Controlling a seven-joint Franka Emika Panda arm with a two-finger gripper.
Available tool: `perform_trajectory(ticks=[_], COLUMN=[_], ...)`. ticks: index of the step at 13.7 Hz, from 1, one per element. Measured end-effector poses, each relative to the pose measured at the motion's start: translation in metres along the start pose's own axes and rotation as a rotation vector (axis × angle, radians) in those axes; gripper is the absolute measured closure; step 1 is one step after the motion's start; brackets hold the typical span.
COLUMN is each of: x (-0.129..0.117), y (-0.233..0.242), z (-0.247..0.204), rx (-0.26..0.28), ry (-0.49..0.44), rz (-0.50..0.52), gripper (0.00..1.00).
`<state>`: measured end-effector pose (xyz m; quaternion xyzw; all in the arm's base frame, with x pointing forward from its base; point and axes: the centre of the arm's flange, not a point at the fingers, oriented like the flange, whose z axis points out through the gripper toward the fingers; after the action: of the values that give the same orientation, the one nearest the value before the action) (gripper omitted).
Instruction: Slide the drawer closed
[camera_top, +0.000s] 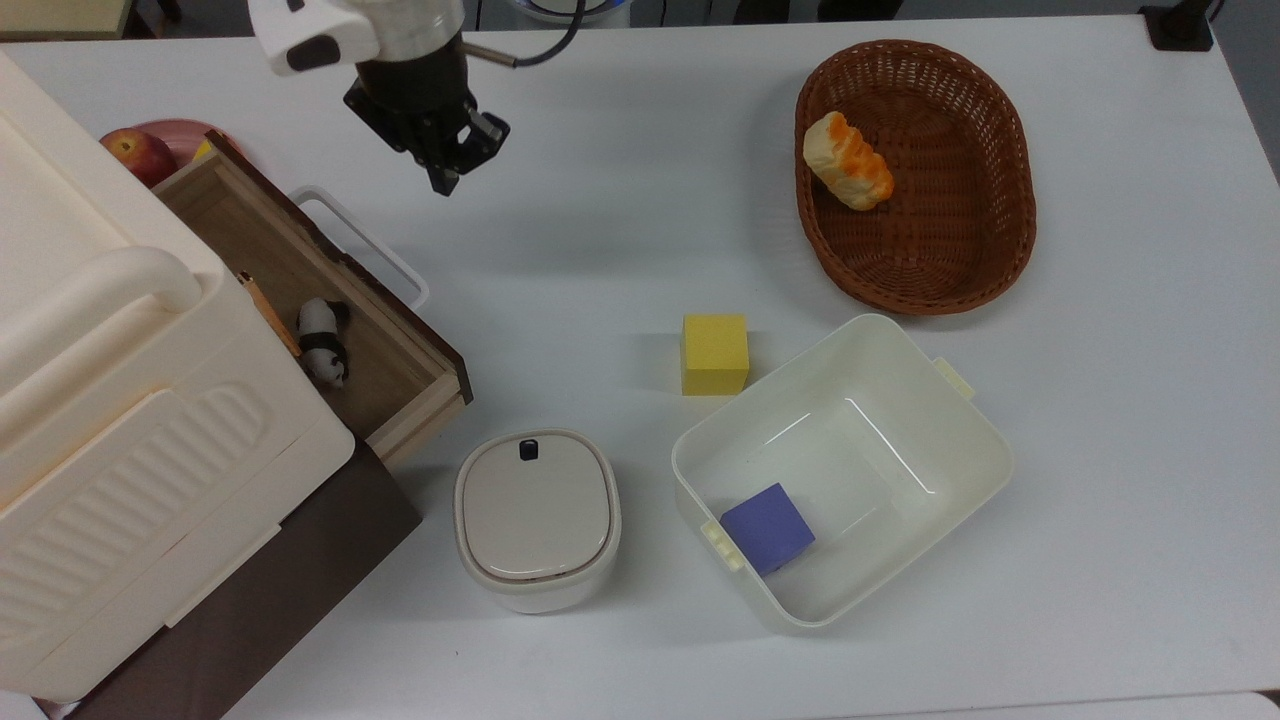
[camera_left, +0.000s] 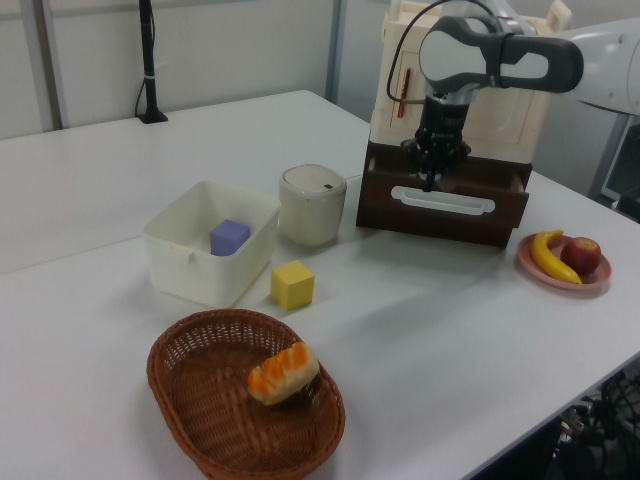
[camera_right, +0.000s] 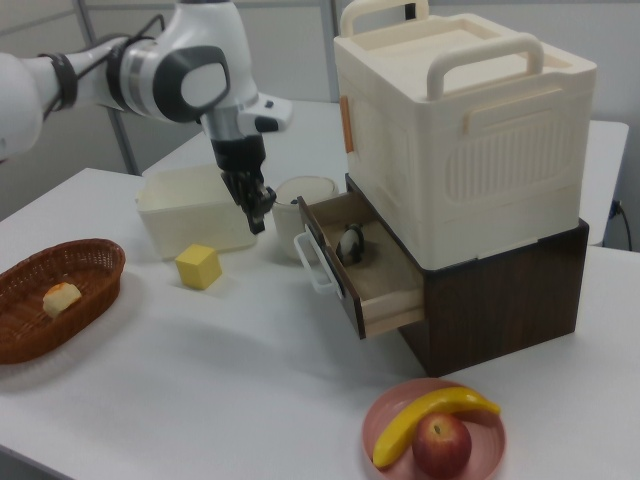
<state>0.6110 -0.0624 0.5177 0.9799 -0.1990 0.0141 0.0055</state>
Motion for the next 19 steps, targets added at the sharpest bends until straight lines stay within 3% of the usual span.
perform_trajectory(ticks=[4, 8, 12, 19], x=[0.012, 0.028, 0.047, 0.087], y=[0.000, 0.001, 0.025, 0.060], z=[0.052, 0.083, 0.080, 0.078], rx=[-0.034, -0.068, -0.055, -0.076], ry=[-0.025, 0.015, 0.106, 0.256], rz=[0.142, 0.189, 0.245, 0.289], gripper=[0.99, 0.99, 0.99, 0.99])
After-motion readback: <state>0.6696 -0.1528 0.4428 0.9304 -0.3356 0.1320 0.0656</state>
